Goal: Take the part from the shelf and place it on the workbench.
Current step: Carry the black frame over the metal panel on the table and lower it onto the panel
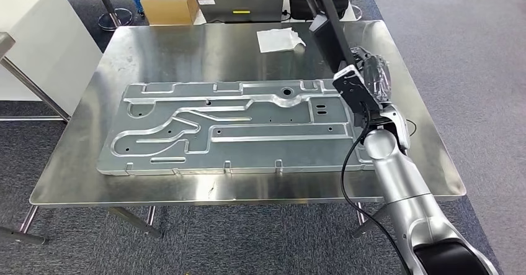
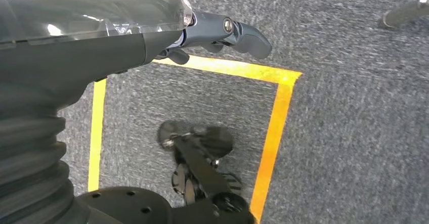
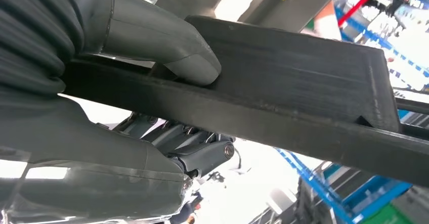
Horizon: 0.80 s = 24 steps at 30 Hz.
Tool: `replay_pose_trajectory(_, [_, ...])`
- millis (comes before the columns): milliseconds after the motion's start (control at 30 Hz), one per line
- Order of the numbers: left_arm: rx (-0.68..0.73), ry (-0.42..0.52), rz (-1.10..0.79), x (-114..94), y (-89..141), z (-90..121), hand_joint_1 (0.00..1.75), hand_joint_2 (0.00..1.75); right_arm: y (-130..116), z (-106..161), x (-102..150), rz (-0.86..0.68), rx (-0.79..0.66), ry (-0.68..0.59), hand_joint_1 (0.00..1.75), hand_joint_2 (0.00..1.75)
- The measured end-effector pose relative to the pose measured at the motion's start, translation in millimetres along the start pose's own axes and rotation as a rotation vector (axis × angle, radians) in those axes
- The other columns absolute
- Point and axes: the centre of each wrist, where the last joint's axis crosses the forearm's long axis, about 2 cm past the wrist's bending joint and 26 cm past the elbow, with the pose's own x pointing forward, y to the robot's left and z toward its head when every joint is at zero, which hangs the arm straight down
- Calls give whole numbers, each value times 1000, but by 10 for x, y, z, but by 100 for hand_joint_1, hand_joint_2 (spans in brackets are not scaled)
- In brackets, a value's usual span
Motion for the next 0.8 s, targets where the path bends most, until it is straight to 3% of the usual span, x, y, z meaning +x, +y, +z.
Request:
replay_pose_trajectory(267, [-12, -5, 0, 20, -34, -8, 0, 175, 256, -82, 195, 40, 106, -20, 175, 175])
replay_pose_trajectory(567, [-40, -18, 0, 46, -51, -22, 0, 175, 895, -44, 180, 456, 402, -3, 175, 175])
replay_pose_trajectory(800, [-43, -19, 1, 47, -48, -23, 0, 175, 1119, -5, 149, 525, 490, 8, 175, 175])
